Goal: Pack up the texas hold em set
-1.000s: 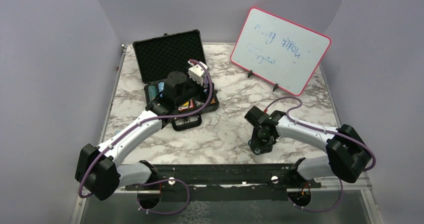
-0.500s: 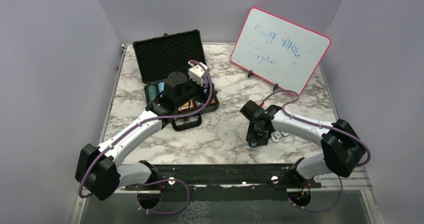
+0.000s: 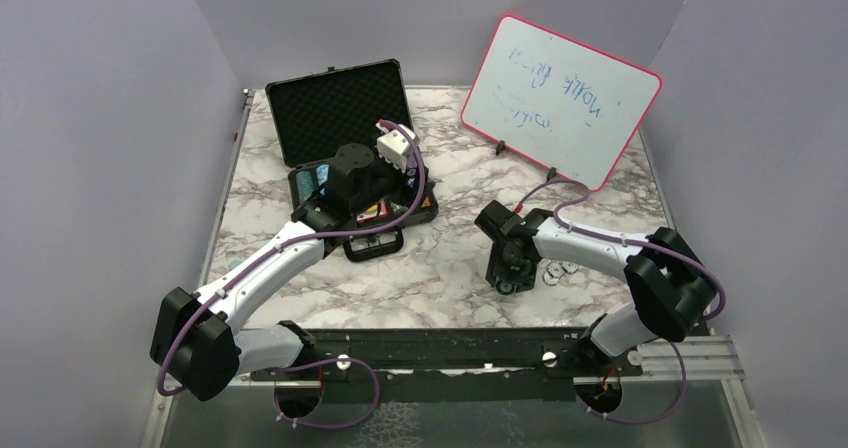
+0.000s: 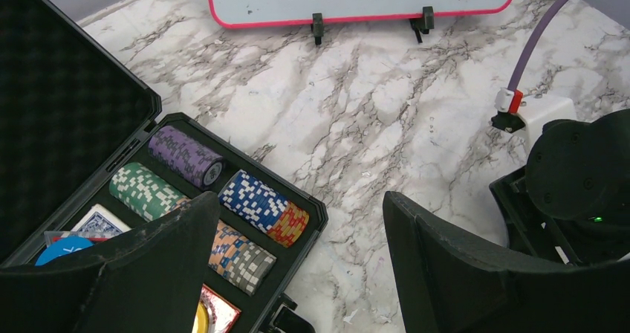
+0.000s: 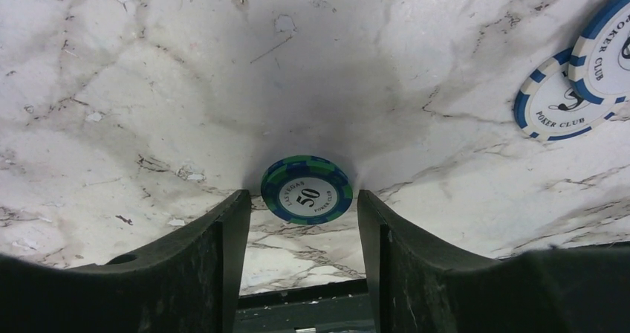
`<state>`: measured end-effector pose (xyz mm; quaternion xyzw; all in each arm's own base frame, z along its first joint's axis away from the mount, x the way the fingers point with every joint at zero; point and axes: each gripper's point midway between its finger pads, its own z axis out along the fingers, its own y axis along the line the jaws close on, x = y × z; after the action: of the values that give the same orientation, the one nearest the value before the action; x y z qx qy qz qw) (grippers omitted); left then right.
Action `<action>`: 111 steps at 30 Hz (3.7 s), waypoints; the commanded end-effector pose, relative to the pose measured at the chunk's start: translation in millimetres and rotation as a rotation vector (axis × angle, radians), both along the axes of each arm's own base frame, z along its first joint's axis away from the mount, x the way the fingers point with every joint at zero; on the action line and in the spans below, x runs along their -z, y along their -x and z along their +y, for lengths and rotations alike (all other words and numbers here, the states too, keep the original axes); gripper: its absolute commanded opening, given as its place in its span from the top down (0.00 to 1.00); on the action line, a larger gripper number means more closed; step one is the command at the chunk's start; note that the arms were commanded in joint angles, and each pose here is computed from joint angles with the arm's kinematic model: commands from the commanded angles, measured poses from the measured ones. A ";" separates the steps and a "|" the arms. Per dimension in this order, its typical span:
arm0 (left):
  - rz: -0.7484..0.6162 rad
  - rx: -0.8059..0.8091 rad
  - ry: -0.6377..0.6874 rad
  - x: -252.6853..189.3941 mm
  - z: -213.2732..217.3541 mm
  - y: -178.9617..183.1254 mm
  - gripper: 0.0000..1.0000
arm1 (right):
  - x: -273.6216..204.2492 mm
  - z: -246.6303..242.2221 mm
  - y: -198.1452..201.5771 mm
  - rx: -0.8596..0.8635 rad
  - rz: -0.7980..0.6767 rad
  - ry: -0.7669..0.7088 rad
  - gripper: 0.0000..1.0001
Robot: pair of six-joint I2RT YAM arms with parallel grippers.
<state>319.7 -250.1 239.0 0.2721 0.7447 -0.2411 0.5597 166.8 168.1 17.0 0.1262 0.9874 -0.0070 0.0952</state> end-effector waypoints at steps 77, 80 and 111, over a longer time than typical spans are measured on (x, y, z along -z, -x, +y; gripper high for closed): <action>0.202 0.152 0.680 64.9 -48.3 35.8 0.39 | -148.9 135.7 -123.6 0.112 -0.460 -0.775 0.69; 0.205 0.144 0.669 67.5 -48.0 34.2 0.46 | -148.0 136.4 -124.1 0.114 -0.457 -0.775 0.69; 0.156 0.150 0.535 76.1 -49.4 27.1 1.00 | -150.6 141.6 -124.8 0.041 -0.461 -0.789 0.45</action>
<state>287.8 -298.4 155.2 0.1022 0.6844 -0.5183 0.5026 289.5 299.2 150.8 0.2031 0.8674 0.3760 0.2549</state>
